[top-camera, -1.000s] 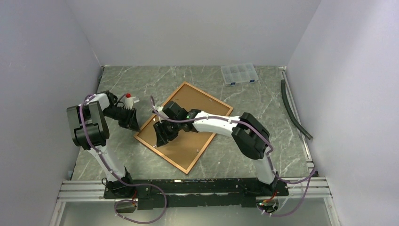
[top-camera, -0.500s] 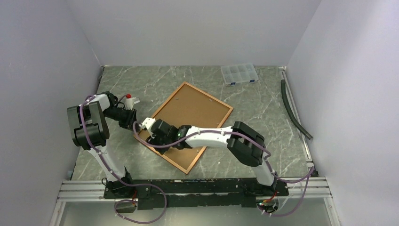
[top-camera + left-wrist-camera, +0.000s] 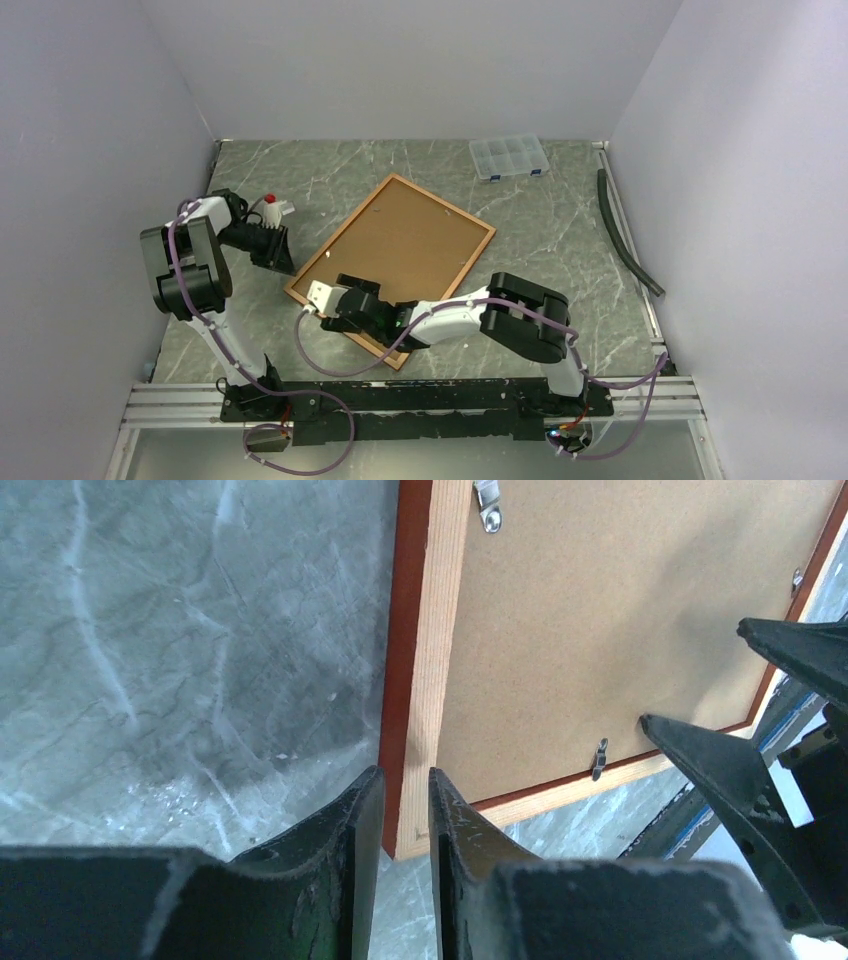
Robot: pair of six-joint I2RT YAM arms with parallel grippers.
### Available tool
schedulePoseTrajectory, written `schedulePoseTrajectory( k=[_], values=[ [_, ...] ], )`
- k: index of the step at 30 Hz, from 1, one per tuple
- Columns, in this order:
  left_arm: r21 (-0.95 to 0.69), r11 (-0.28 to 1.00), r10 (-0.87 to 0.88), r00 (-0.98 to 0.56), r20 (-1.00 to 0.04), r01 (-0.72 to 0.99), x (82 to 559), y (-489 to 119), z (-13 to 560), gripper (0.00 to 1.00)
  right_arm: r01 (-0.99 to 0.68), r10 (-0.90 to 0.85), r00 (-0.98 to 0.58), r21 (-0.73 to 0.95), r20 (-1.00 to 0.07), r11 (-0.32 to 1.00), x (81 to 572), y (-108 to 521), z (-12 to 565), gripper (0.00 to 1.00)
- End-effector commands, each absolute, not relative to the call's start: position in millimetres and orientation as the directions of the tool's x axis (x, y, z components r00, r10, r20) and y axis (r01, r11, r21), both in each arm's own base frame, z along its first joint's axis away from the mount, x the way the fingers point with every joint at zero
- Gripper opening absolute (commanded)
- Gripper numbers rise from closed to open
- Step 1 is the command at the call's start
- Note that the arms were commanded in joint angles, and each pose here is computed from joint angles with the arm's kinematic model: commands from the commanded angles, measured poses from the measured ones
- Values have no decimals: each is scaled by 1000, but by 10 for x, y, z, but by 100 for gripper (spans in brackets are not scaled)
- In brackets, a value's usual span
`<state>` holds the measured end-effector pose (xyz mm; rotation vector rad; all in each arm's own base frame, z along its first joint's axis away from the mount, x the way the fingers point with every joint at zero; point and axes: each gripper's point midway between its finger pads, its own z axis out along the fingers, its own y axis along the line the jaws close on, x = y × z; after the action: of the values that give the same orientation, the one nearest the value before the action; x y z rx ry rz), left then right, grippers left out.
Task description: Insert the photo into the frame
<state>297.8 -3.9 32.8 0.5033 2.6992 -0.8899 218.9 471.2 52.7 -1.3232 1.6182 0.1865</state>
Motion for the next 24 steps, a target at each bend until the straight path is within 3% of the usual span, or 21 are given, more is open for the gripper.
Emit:
schedulePoseTrajectory(
  k=[1,9,24],
  values=[
    [-486,761,224,-878,-423,429,3113,-14,641,29,-736,-622,242,-559,-744,382,2316,4709,901,72],
    [-488,763,217,-879,-424,424,3044,-2,630,26,-798,-563,283,-516,-776,310,2085,4841,1021,72],
    [-529,736,242,-894,-376,422,2820,-64,377,24,-845,-514,255,-447,-819,292,1946,5098,1024,70]
  ],
)
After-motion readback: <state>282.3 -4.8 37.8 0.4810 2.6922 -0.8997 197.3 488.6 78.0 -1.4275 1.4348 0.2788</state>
